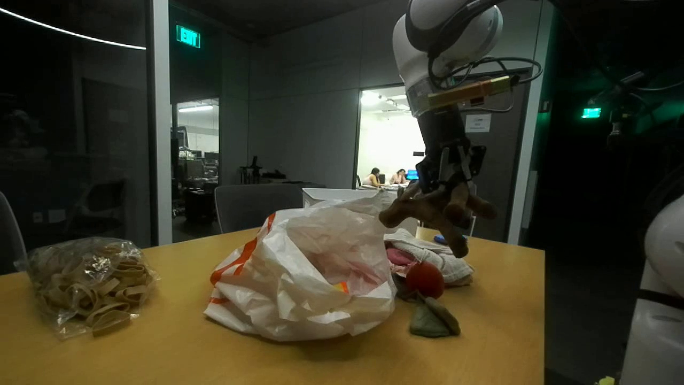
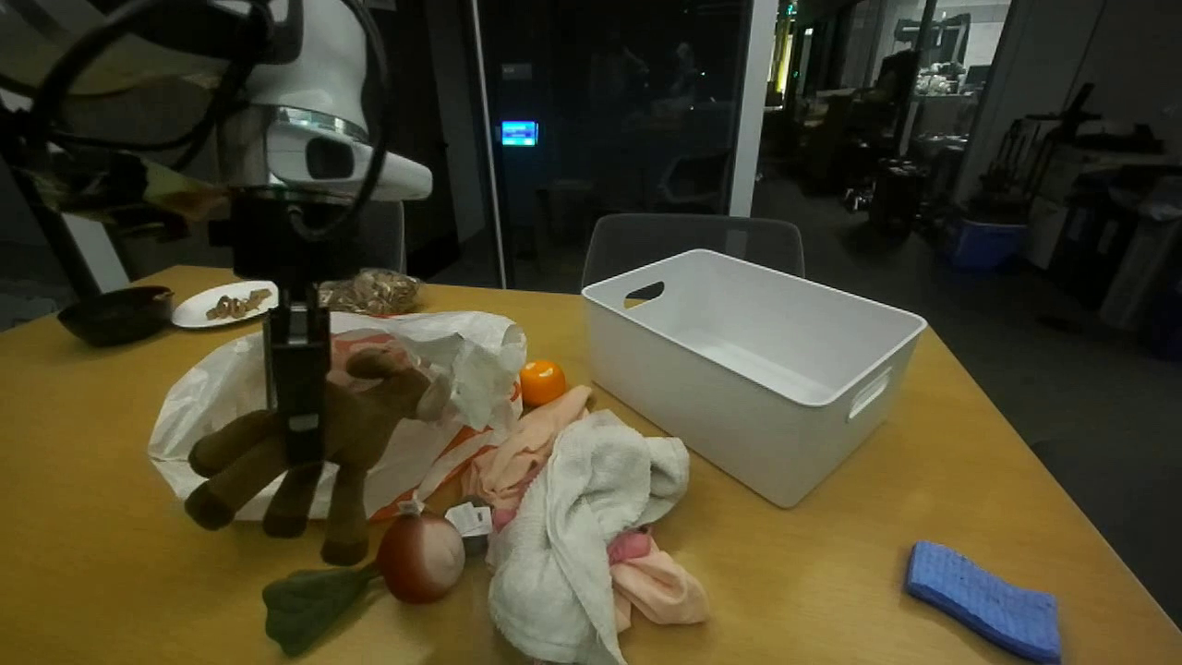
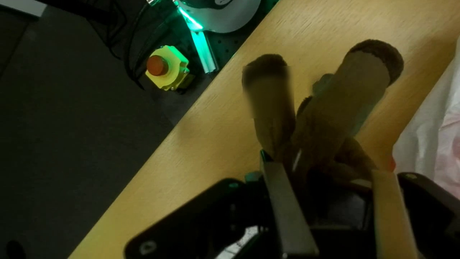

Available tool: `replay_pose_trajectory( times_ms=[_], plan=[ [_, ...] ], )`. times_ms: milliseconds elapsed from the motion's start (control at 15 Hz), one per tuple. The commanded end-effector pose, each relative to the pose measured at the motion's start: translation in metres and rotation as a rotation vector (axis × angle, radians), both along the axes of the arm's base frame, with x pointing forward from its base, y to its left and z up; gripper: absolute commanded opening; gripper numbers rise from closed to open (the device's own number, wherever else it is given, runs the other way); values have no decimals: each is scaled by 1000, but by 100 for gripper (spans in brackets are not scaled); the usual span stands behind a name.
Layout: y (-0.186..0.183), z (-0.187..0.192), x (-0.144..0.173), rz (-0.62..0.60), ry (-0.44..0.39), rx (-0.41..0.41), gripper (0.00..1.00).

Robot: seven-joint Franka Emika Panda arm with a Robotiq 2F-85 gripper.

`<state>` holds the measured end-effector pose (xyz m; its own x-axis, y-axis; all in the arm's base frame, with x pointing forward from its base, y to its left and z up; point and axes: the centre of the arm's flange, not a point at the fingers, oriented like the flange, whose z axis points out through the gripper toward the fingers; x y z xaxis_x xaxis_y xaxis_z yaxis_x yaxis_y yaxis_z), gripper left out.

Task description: Move all the objects from the plastic bag and place them on the table top

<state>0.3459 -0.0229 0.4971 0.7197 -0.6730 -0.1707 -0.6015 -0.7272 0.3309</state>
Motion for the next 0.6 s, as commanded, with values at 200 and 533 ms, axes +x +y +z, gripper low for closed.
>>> replay_pose_trajectory(
  times_ms=[200, 533],
  plan=[
    [2, 8, 3, -147, -89, -305, 10],
    [-3, 9, 6, -208, -187, -497, 36]
  ],
)
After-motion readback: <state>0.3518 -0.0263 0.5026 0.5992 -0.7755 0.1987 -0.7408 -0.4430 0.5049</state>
